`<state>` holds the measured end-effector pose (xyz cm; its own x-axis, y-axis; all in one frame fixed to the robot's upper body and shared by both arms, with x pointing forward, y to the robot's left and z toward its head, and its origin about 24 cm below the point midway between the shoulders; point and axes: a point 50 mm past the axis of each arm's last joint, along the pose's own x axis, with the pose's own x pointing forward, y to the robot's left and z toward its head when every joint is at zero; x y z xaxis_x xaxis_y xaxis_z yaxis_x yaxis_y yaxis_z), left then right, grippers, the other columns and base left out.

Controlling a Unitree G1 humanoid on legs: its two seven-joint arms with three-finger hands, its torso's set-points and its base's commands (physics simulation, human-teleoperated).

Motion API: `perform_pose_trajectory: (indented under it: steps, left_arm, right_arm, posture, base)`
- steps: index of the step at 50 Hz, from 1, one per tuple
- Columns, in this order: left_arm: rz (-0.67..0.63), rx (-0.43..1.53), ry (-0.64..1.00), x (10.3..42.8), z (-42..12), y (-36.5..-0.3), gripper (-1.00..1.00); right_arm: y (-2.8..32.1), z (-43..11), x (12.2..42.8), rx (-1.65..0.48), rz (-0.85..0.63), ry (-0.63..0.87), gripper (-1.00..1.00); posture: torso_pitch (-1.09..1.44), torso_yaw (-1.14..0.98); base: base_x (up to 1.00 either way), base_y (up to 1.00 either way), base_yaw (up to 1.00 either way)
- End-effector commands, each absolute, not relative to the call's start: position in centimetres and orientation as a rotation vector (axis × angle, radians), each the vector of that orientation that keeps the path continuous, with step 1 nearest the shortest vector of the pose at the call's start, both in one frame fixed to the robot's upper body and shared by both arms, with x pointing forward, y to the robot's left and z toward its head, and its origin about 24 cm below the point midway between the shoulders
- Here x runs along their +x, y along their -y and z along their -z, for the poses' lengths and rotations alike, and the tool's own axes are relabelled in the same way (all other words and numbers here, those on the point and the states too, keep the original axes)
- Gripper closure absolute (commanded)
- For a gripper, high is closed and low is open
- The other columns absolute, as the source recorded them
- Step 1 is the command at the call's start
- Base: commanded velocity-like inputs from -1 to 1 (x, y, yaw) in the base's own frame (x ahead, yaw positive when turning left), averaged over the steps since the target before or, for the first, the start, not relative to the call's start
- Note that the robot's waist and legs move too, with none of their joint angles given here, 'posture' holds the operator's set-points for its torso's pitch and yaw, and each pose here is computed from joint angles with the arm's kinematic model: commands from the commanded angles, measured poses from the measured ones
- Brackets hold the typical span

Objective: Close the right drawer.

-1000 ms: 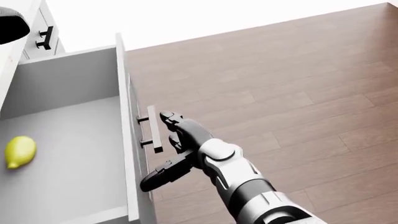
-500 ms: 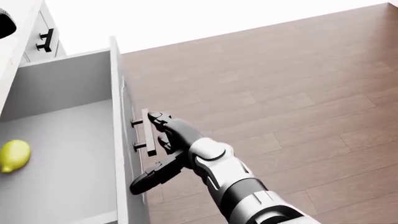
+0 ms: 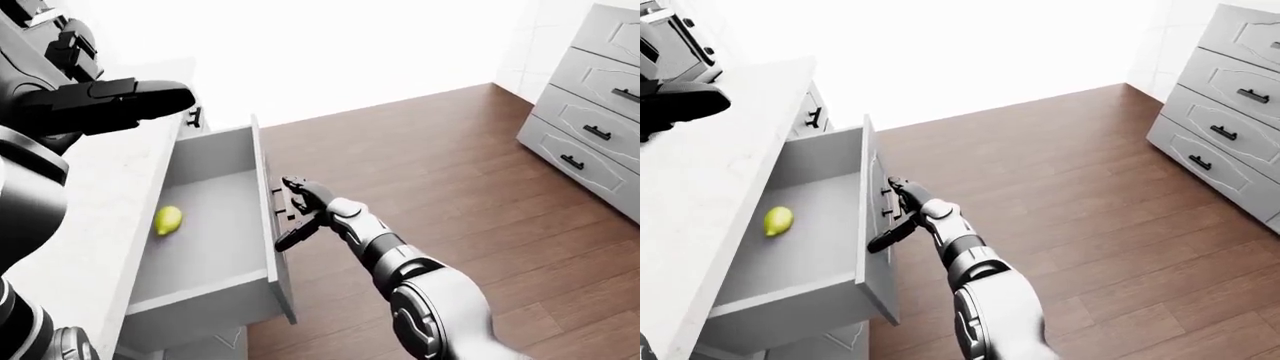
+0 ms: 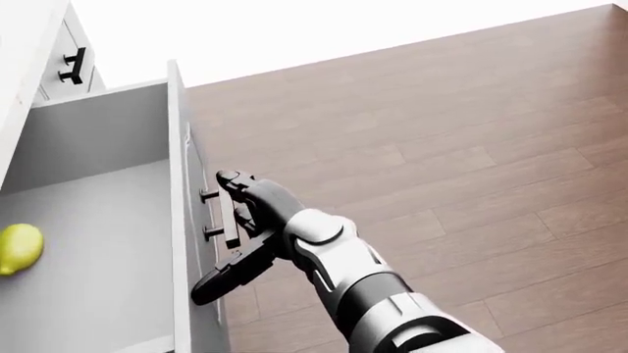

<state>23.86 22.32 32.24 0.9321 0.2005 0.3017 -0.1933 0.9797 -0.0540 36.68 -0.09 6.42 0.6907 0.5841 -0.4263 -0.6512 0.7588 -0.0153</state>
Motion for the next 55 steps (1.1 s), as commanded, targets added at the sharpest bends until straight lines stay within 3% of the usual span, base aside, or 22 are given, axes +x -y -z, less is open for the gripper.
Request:
perform_pose_trajectory:
  steps: [1, 55]
  left_arm:
    - [-0.214, -0.034, 0.38, 23.2, -33.4, -22.5, -1.0]
    - [-0.231, -0.03, 0.384, 23.2, -33.4, -23.5, -1.0]
  right_arm:
    - [-1.7, -9.5, 37.3, -0.147, -0.755, -0.285, -1.0]
    - [-4.1, -9.1, 35.9, -0.141, -0.856, -0.299, -1.0]
  posture:
    - [0.0, 0.0]
    - [0.0, 0.0]
  base:
    - [0.0, 0.0, 0.0]
    - [0.0, 0.0, 0.0]
